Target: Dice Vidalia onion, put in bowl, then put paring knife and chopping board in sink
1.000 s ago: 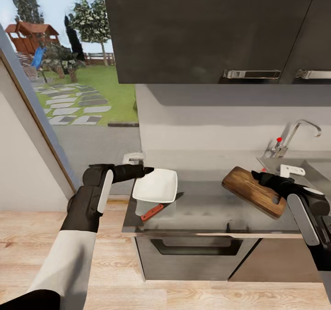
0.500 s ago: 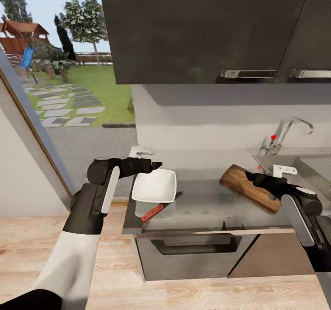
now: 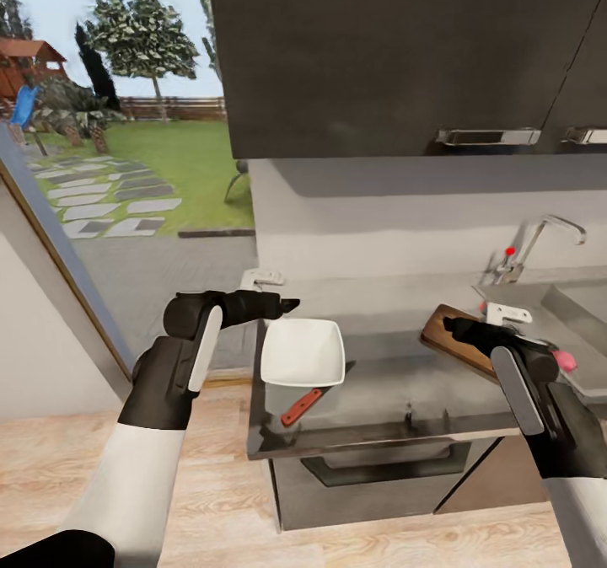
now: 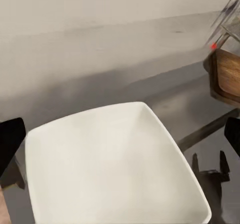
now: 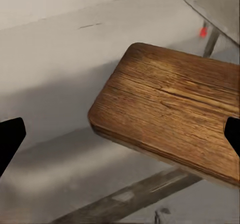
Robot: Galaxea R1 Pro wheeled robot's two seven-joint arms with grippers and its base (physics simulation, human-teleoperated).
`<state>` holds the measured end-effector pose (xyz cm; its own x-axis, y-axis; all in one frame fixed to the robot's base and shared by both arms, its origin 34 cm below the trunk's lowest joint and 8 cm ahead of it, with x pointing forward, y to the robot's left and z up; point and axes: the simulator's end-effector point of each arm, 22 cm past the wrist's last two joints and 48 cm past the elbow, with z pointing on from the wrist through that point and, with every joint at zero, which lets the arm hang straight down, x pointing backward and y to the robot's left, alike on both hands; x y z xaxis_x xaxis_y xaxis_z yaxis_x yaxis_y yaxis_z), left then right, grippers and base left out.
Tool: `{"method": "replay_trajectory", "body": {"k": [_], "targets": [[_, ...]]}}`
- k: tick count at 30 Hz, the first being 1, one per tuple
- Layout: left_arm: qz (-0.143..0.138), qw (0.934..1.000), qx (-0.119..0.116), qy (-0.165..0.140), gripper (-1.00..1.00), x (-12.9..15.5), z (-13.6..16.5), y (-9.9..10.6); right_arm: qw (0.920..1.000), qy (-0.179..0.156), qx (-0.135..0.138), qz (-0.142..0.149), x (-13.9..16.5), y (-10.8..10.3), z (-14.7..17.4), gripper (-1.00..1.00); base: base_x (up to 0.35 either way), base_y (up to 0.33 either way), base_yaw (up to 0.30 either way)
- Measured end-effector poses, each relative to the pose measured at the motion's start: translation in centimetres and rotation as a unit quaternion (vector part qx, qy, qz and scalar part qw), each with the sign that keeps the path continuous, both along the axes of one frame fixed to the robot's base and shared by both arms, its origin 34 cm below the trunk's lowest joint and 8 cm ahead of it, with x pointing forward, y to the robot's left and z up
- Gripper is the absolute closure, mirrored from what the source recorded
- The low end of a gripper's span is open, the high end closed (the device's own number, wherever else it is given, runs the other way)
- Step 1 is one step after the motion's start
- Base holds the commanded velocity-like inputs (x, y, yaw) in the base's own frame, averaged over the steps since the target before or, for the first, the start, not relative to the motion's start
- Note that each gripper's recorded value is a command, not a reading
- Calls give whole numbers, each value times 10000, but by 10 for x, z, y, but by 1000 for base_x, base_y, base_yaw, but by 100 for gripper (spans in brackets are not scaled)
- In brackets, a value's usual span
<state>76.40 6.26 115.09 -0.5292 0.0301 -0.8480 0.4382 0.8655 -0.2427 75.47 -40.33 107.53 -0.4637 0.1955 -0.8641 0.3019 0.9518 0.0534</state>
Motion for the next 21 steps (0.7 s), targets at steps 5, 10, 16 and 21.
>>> {"method": "replay_trajectory", "body": {"k": [5, 10, 16, 21], "targets": [[-13, 10000, 8, -3, -100, 0, 0, -1, 9979, 521, -7, -382, 7, -15, -26, -100, 40, 21, 0], [-96, 9999, 63, -24, -100, -3, 0, -8, 9949, 658, -21, -766, 5, -54, -26, -100, 8, 4, 0], [-141, 9998, 94, -40, -100, -4, 0, -11, 9912, 615, -143, -1164, -7, -107, -13, -100, 1, 1, 0], [-149, 9998, 99, -44, -100, -4, 0, -12, 9883, 437, 30, -1463, -18, -149, 1, -100, 0, 0, 0]]}}
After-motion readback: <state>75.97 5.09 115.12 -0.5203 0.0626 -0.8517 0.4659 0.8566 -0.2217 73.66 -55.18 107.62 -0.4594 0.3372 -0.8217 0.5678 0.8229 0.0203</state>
